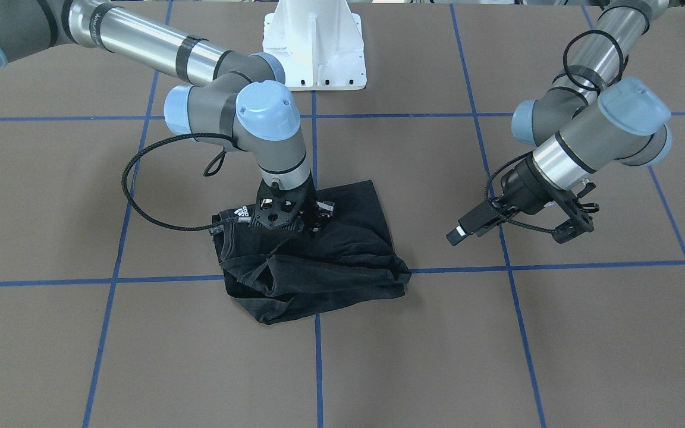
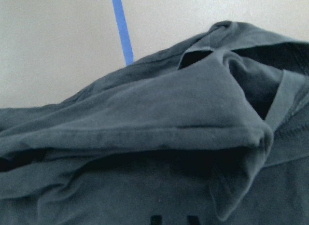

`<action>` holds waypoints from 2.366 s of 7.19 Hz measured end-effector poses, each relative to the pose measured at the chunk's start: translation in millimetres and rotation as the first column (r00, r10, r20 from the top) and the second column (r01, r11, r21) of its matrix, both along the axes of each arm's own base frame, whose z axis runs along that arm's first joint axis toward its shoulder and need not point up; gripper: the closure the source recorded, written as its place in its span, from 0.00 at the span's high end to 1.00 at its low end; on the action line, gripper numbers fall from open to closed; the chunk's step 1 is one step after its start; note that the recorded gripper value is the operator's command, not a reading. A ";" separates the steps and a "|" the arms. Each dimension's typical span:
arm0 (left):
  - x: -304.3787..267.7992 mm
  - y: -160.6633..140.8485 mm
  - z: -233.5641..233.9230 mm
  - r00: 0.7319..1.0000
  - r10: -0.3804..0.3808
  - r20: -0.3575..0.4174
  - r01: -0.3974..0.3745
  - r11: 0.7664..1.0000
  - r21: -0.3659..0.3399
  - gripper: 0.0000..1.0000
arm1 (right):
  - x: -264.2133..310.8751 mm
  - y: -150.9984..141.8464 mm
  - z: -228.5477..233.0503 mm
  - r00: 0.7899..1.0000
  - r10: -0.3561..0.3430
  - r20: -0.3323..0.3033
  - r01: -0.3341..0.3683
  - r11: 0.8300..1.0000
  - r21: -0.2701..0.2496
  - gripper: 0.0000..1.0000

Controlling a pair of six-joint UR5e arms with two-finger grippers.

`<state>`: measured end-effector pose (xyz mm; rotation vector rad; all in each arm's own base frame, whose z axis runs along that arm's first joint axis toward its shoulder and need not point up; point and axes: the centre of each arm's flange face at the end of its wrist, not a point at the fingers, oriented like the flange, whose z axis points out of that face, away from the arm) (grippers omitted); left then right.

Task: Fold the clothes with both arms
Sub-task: 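Lower the right gripper onto the folded bundle to press it flat, then drag the right gripper along the bundle's far edge to square it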

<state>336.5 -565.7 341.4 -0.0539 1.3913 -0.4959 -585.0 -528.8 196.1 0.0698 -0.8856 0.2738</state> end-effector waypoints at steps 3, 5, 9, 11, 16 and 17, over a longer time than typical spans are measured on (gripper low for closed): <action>0.1 1.1 3.2 1.000 -0.002 0.003 0.002 1.000 -0.003 1.00 | -1.1 -62.3 22.4 0.996 0.006 -0.087 -0.001 0.998 0.060 0.00; -0.4 1.1 3.5 1.000 -0.002 0.003 0.002 1.000 -0.003 1.00 | 15.6 -110.2 62.2 0.991 0.011 -0.133 0.006 0.992 0.125 0.00; -0.4 1.1 4.6 1.000 0.000 0.004 0.000 1.000 -0.005 1.00 | 64.7 -160.0 78.8 0.985 0.025 -0.173 0.007 0.983 0.184 0.00; -1.1 0.7 3.9 1.000 0.000 0.003 0.000 1.000 -0.004 1.00 | 74.3 -167.9 74.5 0.985 0.039 -0.169 -0.004 0.980 0.198 0.00; -50.5 -9.8 32.7 0.995 -0.036 0.093 0.019 0.984 0.177 1.00 | 168.3 -191.7 114.0 0.987 -0.034 -0.156 0.067 0.974 0.216 1.00; -79.8 -9.3 46.0 0.990 -0.061 0.129 0.028 0.969 0.246 1.00 | 197.9 -185.2 135.8 0.984 -0.054 -0.167 0.087 0.976 0.198 1.00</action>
